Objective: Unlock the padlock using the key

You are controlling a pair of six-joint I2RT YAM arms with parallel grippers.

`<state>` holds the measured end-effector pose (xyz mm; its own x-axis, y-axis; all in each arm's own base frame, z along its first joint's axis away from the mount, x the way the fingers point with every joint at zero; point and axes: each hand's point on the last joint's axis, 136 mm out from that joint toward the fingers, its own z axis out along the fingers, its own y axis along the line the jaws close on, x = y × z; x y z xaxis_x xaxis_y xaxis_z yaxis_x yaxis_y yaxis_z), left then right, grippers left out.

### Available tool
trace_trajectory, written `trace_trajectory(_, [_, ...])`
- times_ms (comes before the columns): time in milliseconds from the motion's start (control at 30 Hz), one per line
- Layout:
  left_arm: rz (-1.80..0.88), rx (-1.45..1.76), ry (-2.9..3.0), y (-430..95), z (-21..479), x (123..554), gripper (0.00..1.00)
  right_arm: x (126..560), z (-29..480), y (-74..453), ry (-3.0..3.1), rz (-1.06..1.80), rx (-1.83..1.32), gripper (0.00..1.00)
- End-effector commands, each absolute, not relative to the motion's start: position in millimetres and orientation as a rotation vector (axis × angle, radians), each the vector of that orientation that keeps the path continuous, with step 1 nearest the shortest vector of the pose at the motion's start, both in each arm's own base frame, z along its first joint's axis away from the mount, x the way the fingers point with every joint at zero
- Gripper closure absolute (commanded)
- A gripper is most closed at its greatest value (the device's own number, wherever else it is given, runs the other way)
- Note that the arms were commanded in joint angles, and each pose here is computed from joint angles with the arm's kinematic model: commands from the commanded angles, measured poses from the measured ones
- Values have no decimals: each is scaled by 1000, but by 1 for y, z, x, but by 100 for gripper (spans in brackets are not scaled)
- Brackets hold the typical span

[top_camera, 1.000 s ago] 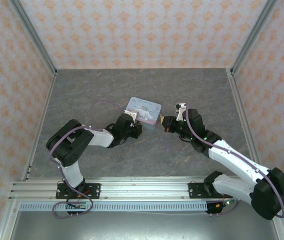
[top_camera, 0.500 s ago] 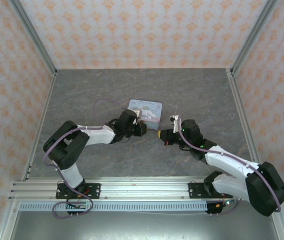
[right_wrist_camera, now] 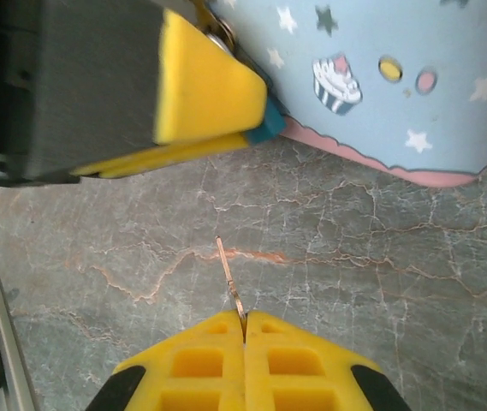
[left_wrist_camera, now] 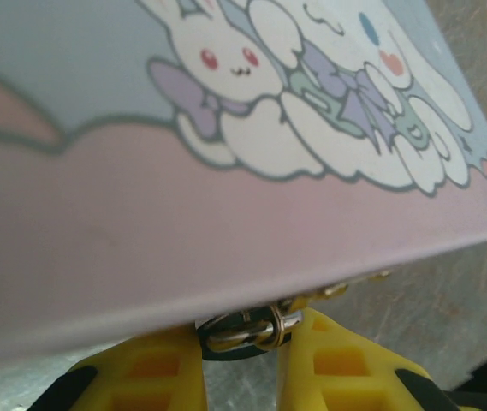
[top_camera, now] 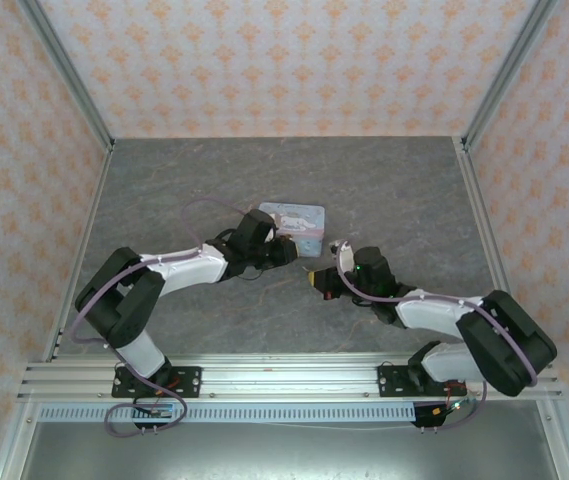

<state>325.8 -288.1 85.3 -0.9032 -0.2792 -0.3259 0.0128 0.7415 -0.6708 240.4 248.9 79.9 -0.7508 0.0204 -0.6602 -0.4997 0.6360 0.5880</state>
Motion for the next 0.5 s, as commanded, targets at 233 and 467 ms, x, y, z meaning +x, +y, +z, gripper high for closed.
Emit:
trace_trajectory(233, [-1100,-321,2522,-295,117,322,84,255,83,262,2108,1048,-438,100])
trace_trajectory(467, [-1126,-350,2516,-294,123,322,84,260,80,266,2080,1048,-457,100])
